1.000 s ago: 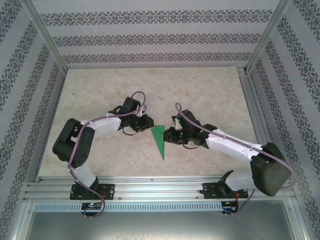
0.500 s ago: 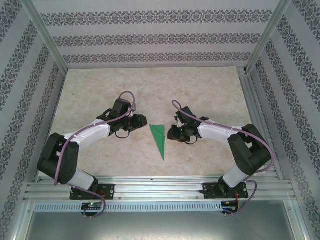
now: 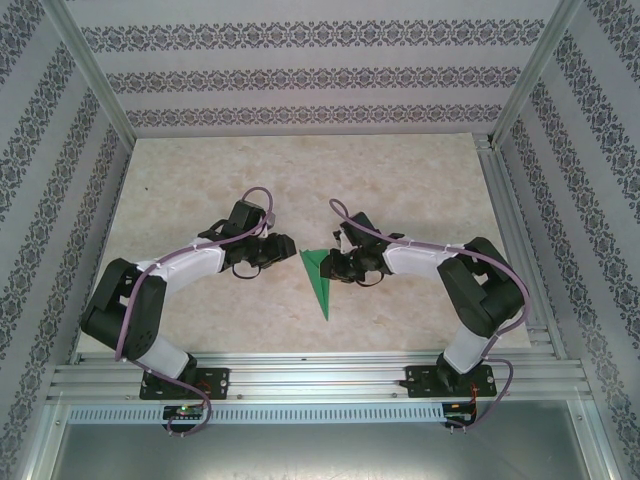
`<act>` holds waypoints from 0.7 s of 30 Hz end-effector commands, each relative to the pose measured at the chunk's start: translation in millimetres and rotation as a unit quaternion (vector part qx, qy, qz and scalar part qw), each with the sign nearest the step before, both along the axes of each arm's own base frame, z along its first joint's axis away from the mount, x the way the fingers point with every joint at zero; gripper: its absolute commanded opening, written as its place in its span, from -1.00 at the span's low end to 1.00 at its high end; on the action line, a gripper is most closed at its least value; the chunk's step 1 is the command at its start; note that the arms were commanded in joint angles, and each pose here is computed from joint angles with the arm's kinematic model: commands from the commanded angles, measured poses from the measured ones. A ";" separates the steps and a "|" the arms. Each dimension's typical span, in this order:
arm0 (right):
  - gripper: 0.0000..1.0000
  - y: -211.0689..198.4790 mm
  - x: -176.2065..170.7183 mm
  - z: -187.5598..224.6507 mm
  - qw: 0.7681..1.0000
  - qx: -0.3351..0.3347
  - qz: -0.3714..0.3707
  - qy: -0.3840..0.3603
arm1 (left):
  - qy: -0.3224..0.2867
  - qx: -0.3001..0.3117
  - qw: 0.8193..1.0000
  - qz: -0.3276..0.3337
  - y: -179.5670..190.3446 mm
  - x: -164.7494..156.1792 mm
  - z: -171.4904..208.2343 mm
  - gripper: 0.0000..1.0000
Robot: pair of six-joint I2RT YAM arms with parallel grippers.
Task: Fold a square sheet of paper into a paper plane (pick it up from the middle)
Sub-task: Fold the wing for the fifth time at the center of the table.
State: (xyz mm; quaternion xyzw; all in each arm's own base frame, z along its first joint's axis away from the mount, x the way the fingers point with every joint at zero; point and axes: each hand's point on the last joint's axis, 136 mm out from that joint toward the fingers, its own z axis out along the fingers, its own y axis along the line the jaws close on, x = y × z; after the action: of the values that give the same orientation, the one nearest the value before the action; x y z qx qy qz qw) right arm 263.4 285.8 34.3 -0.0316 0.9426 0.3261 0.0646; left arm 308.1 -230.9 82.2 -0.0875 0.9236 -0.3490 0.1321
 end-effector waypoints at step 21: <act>-0.38 -0.1 6.1 3.4 1.000 -0.020 0.001 -0.018 | 0.008 -0.032 0.999 -0.032 -18.7 5.6 2.9 -0.12</act>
State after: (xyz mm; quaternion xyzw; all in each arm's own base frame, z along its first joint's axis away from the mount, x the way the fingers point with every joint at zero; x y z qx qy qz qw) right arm 265.6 282.0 42.1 -0.0349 0.9504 0.2992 0.0779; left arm 306.1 -240.3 71.6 -0.0822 0.9235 -0.3613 0.0994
